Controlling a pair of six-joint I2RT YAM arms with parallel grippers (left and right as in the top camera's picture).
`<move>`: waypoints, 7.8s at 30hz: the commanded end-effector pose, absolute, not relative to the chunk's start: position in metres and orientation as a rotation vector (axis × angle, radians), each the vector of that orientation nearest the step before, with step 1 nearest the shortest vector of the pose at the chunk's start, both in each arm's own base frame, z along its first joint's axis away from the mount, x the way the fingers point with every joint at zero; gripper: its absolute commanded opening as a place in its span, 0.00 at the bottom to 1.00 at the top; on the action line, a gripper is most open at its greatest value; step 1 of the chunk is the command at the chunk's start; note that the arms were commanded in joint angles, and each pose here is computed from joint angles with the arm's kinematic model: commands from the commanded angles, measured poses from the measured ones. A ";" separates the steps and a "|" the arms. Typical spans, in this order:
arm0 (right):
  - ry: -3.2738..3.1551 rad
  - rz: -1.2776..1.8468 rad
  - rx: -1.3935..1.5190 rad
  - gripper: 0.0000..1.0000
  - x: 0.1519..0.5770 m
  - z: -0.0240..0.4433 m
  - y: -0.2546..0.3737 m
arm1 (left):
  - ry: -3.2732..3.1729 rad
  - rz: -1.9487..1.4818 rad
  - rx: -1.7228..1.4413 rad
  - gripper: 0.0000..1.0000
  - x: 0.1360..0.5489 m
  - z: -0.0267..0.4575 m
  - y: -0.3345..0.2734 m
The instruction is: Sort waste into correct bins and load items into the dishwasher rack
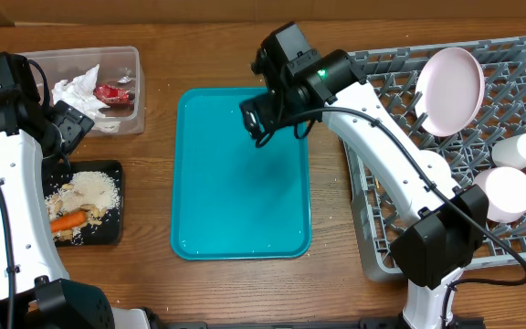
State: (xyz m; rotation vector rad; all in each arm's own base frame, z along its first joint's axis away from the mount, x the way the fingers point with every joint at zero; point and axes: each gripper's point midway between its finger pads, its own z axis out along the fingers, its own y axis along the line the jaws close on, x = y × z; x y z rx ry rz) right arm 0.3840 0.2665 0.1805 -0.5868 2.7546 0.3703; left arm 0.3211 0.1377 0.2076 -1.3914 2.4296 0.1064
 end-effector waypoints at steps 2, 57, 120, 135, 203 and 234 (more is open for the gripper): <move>2.740 0.190 -0.556 1.00 0.387 0.192 0.235 | 2.416 0.118 -1.370 1.00 0.325 0.214 0.139; 1.675 0.282 -0.232 1.00 0.249 0.200 0.060 | 2.416 0.118 -1.370 1.00 0.325 0.214 0.139; 1.593 0.168 -0.058 1.00 0.244 0.171 0.031 | 2.416 0.118 -1.370 1.00 0.325 0.214 0.139; 1.593 0.168 -0.058 1.00 0.245 0.171 0.031 | 2.384 0.106 -1.352 1.00 0.321 0.227 0.137; 1.593 0.168 -0.058 1.00 0.244 0.171 0.031 | 1.634 -0.077 -0.215 1.00 0.245 0.156 0.022; 1.593 0.168 -0.058 1.00 0.244 0.171 0.031 | 1.635 -0.077 -0.214 1.00 0.245 0.156 0.021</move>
